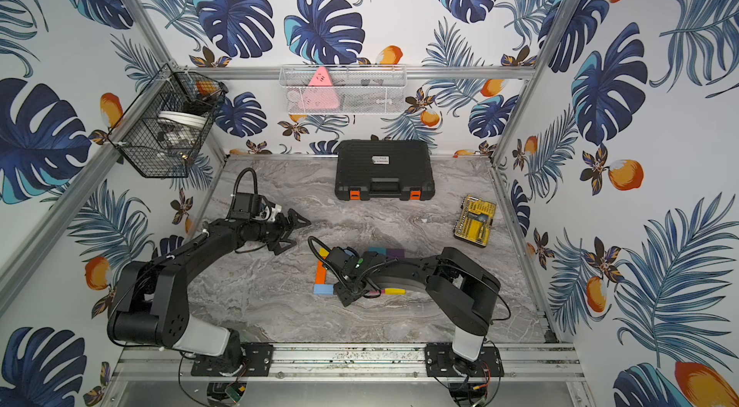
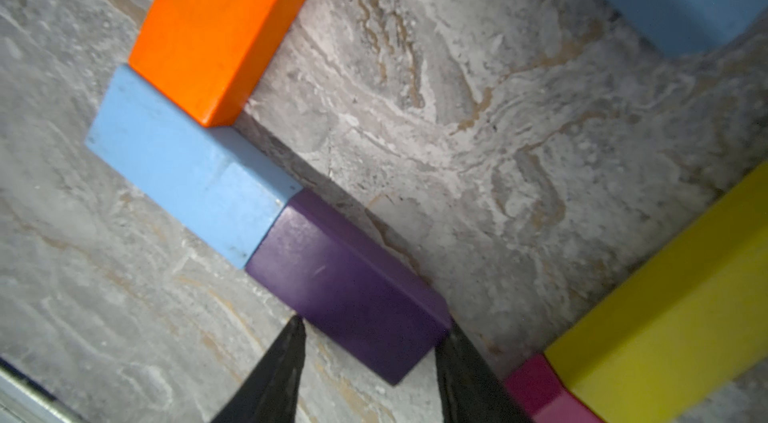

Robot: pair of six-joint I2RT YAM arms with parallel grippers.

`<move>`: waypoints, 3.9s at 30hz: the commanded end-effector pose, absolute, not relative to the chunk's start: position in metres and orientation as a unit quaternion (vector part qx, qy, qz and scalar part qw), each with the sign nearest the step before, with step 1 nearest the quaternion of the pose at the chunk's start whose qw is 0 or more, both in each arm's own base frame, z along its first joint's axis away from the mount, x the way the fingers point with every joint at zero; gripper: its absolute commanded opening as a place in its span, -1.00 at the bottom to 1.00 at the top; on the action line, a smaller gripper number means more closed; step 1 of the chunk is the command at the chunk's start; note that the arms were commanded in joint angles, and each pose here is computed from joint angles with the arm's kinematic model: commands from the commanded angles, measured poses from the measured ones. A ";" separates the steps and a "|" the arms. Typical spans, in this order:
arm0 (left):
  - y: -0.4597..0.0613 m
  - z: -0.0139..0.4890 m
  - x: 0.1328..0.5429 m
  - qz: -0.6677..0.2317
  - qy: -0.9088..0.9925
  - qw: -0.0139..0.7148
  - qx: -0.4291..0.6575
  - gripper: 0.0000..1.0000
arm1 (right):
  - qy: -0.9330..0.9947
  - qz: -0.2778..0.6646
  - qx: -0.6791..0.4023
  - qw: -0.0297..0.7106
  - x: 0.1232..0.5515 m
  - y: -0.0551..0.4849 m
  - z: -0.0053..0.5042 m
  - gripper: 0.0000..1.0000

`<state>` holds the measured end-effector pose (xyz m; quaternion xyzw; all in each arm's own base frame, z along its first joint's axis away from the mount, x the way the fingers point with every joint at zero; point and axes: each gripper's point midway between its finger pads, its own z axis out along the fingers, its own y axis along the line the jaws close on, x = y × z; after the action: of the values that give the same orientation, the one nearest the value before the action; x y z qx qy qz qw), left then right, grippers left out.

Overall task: Assemble the letter c with building blocks
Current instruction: Assemble the building block at the center of the board, then reset both arms

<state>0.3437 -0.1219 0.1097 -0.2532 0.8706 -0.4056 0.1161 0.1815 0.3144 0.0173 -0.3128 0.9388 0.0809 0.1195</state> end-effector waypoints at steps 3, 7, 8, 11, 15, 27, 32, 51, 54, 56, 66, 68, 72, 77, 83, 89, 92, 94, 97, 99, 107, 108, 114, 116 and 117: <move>-0.123 0.113 0.345 -0.408 0.869 0.118 -0.254 0.98 | 0.940 0.085 -0.308 0.117 0.177 0.306 0.031 0.26; -0.125 0.117 0.346 -0.408 0.870 0.120 -0.249 0.98 | 0.942 0.127 -0.279 0.140 0.184 0.308 0.066 0.49; -0.125 0.119 0.346 -0.407 0.871 0.122 -0.246 0.98 | 0.941 0.141 -0.267 0.151 0.188 0.307 0.079 0.54; -0.127 0.127 0.348 -0.397 0.878 0.129 -0.236 0.98 | 0.938 0.174 -0.229 0.193 0.205 0.298 0.120 0.69; -0.131 0.146 0.356 -0.385 0.886 0.150 -0.212 0.98 | 0.931 0.185 -0.172 0.262 0.233 0.269 0.170 0.92; -0.077 0.230 0.402 -0.169 0.878 0.414 -0.172 0.98 | 0.887 0.075 0.124 0.439 0.345 0.077 0.253 1.00; -0.065 0.261 0.395 -0.062 0.830 0.543 -0.112 0.98 | 0.848 -0.017 0.176 0.499 0.376 0.019 0.241 1.00; 0.009 0.110 0.383 0.079 0.819 0.565 -0.065 0.98 | 0.819 -0.112 0.108 0.552 0.386 -0.008 0.101 1.00; 0.009 0.104 0.387 0.083 0.812 0.576 -0.046 0.98 | 0.802 -0.086 0.085 0.585 0.383 0.001 0.102 1.00; 0.012 0.096 0.387 0.074 0.800 0.592 -0.052 0.98 | 0.803 -0.087 0.087 0.583 0.386 0.001 0.094 1.00; 0.004 0.074 0.400 0.055 0.820 0.569 -0.026 0.98 | 0.825 -0.058 0.073 0.558 0.404 0.001 0.071 0.99; 0.005 0.075 0.400 0.055 0.819 0.571 -0.027 0.98 | 0.825 -0.059 0.073 0.557 0.403 0.000 0.071 1.00; 0.002 0.077 0.397 0.067 0.814 0.577 -0.022 0.98 | 0.820 -0.062 0.069 0.564 0.402 0.000 0.073 1.00; 0.001 0.077 0.397 0.064 0.814 0.577 -0.021 0.98 | 0.820 -0.060 0.067 0.566 0.404 0.002 0.074 1.00; 0.001 0.077 0.397 0.064 0.814 0.577 -0.021 0.98 | 0.830 -0.048 0.069 0.552 0.406 0.001 0.069 1.00; 0.001 0.078 0.397 0.064 0.814 0.577 -0.022 0.98 | 0.822 -0.049 0.063 0.564 0.404 0.002 0.073 1.00; 0.001 0.077 0.397 0.064 0.814 0.577 -0.022 0.98 | 0.822 -0.048 0.063 0.564 0.404 0.002 0.073 1.00; 0.001 0.078 0.397 0.064 0.814 0.577 -0.022 0.98 | 0.822 -0.048 0.063 0.564 0.404 0.002 0.073 1.00; 0.001 0.077 0.397 0.064 0.814 0.577 -0.022 0.98 | 0.822 -0.048 0.063 0.564 0.405 0.002 0.073 1.00; 0.001 0.077 0.397 0.064 0.814 0.577 -0.022 0.98 | 0.822 -0.049 0.063 0.564 0.404 0.002 0.073 1.00; 0.001 0.078 0.397 0.064 0.814 0.577 -0.021 0.98 | 0.820 -0.053 0.060 0.566 0.404 0.003 0.074 1.00; 0.001 0.077 0.397 0.064 0.814 0.577 -0.021 0.98 | 0.821 -0.053 0.060 0.565 0.404 0.003 0.074 1.00; 0.001 0.077 0.397 0.063 0.814 0.577 -0.021 0.98 | 0.824 -0.042 0.046 0.563 0.404 0.009 0.073 1.00; 0.001 0.077 0.397 0.064 0.814 0.577 -0.022 0.98 | 0.822 0.027 -0.056 0.567 0.400 0.048 0.074 1.00; 0.001 0.078 0.397 0.064 0.814 0.577 -0.022 0.98 | 0.813 0.036 -0.068 0.577 0.392 0.052 0.077 1.00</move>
<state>0.3945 0.0011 0.0682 -0.0228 0.8250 0.0610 0.5614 0.3961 0.0199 0.0614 0.0151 0.8369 -0.0196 0.5468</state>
